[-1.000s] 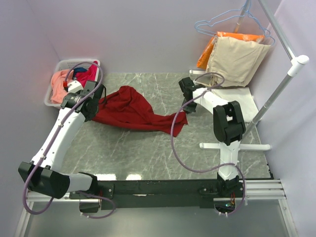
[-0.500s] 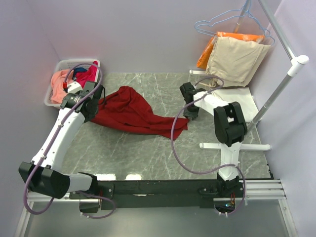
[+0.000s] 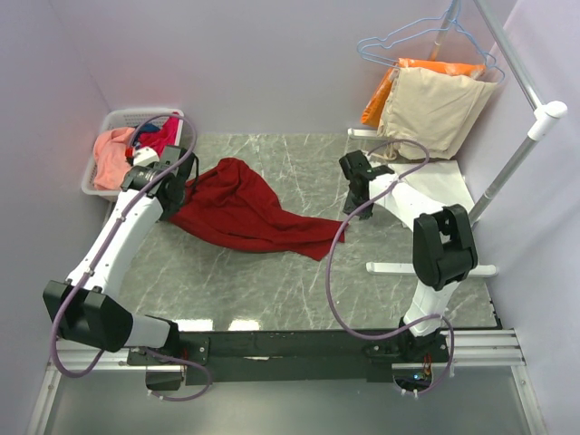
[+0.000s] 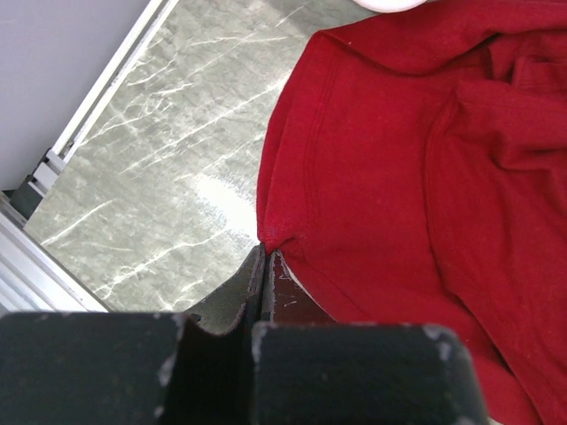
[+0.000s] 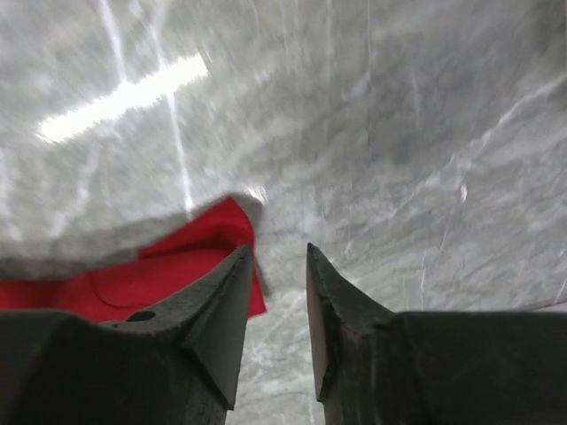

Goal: Fold and stack the t-shirts
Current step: Flatten the tshirt out

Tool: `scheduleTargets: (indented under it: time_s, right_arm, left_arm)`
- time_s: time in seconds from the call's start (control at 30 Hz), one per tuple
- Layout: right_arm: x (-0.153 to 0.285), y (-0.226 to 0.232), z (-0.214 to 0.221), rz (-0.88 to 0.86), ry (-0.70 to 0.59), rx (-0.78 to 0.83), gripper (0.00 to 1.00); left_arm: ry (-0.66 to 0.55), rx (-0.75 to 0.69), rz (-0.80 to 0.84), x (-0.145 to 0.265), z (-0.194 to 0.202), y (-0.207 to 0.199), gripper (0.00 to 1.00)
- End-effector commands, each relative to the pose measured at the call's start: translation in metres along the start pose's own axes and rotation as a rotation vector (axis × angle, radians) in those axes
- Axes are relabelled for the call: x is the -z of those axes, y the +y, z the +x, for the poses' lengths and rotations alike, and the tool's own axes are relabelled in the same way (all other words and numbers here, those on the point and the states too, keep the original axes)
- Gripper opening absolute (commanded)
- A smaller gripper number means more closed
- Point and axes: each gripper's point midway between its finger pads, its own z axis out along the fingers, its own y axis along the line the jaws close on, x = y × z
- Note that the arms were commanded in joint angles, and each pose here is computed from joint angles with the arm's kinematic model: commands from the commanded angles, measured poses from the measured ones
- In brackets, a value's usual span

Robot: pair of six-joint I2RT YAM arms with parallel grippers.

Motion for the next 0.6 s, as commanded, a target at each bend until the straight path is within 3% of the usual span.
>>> scheduleTargets:
  time_s: [0.0, 0.2, 0.57]
  right_arm:
    - [0.009, 0.001, 0.022, -0.052, 0.046, 0.015, 0.35]
    - [0.007, 0.014, 0.042, -0.092, 0.088, 0.049, 0.27]
    - [0.0, 0.035, 0.063, -0.129, 0.144, 0.096, 0.32]
  left_arm:
    - [-0.018, 0.005, 0.017, -0.001, -0.006, -0.004, 0.01]
    - [-0.013, -0.002, 0.009, -0.005, -0.005, -0.007, 0.01]
    - [-0.005, -0.008, 0.003, -0.009, -0.004, -0.009, 0.01]
